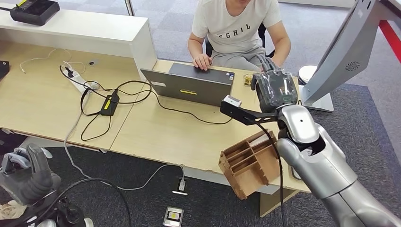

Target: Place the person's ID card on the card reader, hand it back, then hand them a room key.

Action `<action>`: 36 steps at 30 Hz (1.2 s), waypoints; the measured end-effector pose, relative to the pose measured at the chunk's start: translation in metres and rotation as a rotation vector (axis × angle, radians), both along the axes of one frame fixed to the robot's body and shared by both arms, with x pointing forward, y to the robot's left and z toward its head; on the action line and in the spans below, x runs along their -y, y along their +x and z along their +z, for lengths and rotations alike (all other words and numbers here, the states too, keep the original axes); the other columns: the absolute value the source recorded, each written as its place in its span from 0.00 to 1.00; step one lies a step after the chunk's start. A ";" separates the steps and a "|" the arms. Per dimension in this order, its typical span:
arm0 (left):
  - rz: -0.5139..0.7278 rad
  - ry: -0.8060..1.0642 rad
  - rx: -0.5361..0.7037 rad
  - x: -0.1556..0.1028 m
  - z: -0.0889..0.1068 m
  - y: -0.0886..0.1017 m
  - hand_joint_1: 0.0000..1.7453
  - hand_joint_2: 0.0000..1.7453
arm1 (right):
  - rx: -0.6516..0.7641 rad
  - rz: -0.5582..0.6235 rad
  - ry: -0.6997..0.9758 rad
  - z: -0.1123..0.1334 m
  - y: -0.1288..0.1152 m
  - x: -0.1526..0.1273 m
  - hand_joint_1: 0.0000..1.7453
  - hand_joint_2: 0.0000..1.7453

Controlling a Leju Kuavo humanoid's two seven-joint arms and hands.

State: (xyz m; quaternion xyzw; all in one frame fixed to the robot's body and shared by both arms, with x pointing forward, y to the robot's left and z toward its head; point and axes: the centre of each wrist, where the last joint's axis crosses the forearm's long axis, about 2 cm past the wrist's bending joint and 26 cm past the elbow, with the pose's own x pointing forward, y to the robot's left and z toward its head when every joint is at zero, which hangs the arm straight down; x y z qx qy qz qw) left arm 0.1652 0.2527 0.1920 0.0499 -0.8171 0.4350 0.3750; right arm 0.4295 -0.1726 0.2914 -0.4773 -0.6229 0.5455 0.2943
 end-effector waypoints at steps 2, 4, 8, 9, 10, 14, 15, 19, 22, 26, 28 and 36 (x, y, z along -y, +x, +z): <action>0.003 -0.001 0.000 0.001 0.000 0.000 1.00 1.00 | 0.026 -0.014 0.005 0.006 0.008 -0.003 0.97 1.00; 0.007 -0.003 -0.003 0.002 0.000 0.000 1.00 1.00 | 0.045 -0.026 0.006 0.010 0.014 -0.006 0.99 1.00; 0.026 -0.009 -0.020 0.003 -0.001 0.000 1.00 1.00 | 0.066 -0.049 0.002 0.016 0.025 -0.012 0.99 1.00; 0.033 -0.010 -0.027 0.003 -0.001 -0.001 1.00 1.00 | 0.071 -0.055 0.001 0.018 0.027 -0.014 0.99 1.00; 0.040 -0.010 -0.035 0.003 -0.002 -0.001 1.00 1.00 | 0.076 -0.060 0.000 0.019 0.028 -0.016 1.00 1.00; 0.060 -0.003 -0.058 0.004 -0.004 -0.005 1.00 1.00 | 0.094 -0.072 -0.006 0.024 0.033 -0.028 1.00 1.00; 0.065 -0.002 -0.065 0.005 -0.005 -0.007 1.00 1.00 | 0.096 -0.072 -0.008 0.025 0.033 -0.032 1.00 1.00; 0.088 0.001 -0.089 0.005 -0.007 -0.014 1.00 1.00 | 0.089 -0.069 -0.024 0.025 0.033 -0.049 1.00 1.00; 0.106 0.000 -0.105 0.004 -0.009 -0.020 1.00 1.00 | 0.079 -0.062 -0.030 0.024 0.031 -0.062 1.00 1.00; 0.123 -0.004 -0.121 0.004 -0.010 -0.025 1.00 1.00 | 0.064 -0.057 -0.038 0.023 0.029 -0.072 1.00 1.00; 0.131 -0.006 -0.126 0.003 -0.011 -0.027 1.00 1.00 | 0.056 -0.057 -0.043 0.021 0.029 -0.076 1.00 1.00; 0.151 -0.008 -0.145 0.002 -0.012 -0.033 1.00 1.00 | 0.035 -0.087 -0.085 0.012 0.028 -0.079 1.00 1.00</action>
